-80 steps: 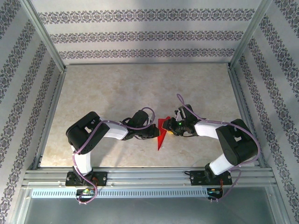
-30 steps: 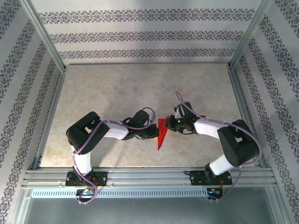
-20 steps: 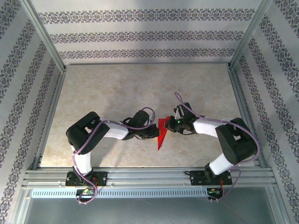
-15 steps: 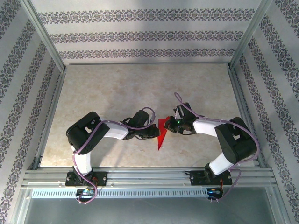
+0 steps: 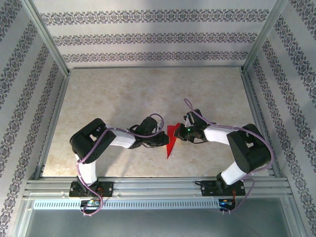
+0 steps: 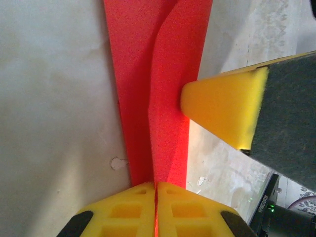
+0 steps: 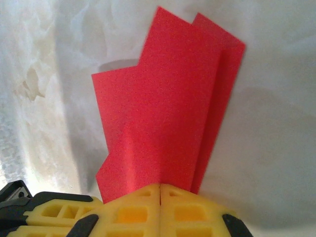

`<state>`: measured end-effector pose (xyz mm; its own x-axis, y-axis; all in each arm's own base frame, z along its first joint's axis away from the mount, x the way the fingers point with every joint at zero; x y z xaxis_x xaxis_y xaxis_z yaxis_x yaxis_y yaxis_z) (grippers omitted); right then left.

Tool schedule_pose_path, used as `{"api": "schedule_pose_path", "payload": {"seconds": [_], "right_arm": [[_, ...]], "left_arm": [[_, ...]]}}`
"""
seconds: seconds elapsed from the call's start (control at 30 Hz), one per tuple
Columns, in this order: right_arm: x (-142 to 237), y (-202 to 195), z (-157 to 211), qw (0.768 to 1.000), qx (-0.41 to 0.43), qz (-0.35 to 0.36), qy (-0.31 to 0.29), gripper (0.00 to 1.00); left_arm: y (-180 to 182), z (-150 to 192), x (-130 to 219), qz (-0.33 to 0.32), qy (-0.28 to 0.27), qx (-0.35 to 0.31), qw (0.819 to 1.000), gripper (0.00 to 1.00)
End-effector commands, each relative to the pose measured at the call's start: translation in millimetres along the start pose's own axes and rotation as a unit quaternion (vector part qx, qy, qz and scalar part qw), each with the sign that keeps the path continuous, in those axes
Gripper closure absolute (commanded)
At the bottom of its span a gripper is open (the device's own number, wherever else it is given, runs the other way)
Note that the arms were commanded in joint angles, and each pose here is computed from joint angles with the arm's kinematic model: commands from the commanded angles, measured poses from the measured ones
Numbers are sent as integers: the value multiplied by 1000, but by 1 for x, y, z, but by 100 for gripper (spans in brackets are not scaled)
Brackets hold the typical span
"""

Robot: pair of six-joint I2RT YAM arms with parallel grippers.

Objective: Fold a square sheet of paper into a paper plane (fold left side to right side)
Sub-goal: Fold the wing for the fifth time at the center of the table.

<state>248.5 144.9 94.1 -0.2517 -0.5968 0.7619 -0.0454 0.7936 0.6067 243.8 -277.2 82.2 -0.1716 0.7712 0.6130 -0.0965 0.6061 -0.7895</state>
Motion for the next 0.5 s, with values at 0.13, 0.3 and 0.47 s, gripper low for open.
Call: {"api": "schedule_pose_path", "payload": {"seconds": [0.13, 0.3, 0.47], "right_arm": [[-7, -17, 15, 999, -4, 30, 31, 100], [-9, -23, 21, 998, -8, 37, 41, 100], [-9, -26, 24, 998, -8, 41, 44, 100]], "left_arm": [[40, 22, -13, -78, 22, 31, 996, 87], [30, 20, -1, -73, 6, 20, 997, 81], [12, 14, 24, -63, -18, 5, 998, 77]]}}
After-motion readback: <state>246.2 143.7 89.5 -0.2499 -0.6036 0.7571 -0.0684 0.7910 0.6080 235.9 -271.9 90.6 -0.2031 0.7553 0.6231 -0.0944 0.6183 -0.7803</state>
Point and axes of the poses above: each hand's point on the last joint's axis, 136 mm out from that joint toward the fingers, its own x axis back along the fingers, its own y axis along the line the jaws close on, z = x × y, the point moved 10 cm from there along x, back along the fingers, and after that the axes turned 12 degrees about x, right-handed, at the moved point
